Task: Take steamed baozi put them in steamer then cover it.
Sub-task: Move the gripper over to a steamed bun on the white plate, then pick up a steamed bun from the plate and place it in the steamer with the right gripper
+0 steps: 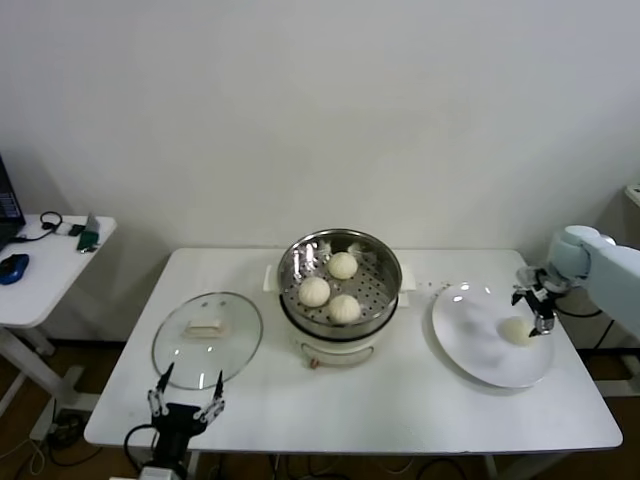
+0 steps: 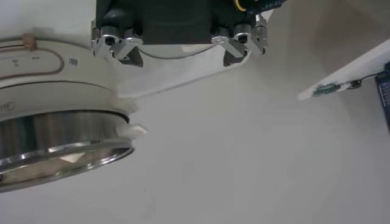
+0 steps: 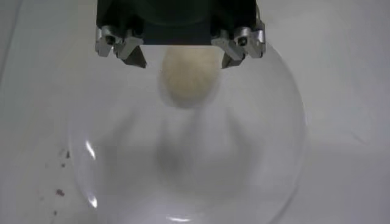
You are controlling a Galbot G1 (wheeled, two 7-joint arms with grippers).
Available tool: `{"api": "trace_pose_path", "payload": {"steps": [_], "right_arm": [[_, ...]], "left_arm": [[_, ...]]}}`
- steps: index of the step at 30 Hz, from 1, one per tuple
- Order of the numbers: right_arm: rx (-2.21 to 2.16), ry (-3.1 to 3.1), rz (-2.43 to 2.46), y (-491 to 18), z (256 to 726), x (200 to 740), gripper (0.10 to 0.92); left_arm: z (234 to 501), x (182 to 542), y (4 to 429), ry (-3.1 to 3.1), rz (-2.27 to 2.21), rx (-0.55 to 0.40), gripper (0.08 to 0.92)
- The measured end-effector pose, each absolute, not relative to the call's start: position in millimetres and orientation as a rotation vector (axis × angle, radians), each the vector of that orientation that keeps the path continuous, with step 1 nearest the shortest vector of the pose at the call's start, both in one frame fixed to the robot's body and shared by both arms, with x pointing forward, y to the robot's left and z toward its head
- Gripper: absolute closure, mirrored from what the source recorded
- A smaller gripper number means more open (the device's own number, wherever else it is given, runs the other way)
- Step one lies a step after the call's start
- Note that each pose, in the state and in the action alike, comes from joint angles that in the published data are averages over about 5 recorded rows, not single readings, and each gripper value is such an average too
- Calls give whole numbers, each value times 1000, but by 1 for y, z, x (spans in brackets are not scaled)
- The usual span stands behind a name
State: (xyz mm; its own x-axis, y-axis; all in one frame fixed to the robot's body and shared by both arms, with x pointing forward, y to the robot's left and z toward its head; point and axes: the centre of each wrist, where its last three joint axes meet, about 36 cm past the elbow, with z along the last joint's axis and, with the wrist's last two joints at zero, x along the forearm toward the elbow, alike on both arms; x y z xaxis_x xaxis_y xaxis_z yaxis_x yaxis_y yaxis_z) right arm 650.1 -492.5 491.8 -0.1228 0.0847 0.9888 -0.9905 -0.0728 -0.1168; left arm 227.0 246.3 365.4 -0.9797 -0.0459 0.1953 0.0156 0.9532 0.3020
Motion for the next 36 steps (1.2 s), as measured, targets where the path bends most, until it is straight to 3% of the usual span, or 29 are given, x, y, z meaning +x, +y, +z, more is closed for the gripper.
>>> {"api": "trace_pose_path", "payload": {"steps": [23,31,36], "right_arm": [[1109,-1206,1345,-497,452,662,201],[1107,-1209,1327,-500,452,664,314],[1101,-1220,1312,-504,455,664,334]], "left_arm": [[361,226,245,-2890,-466,19,177],[361,226,244,-2891,-464,19,177],[361,226,242,-2892,-460,18,177]]}}
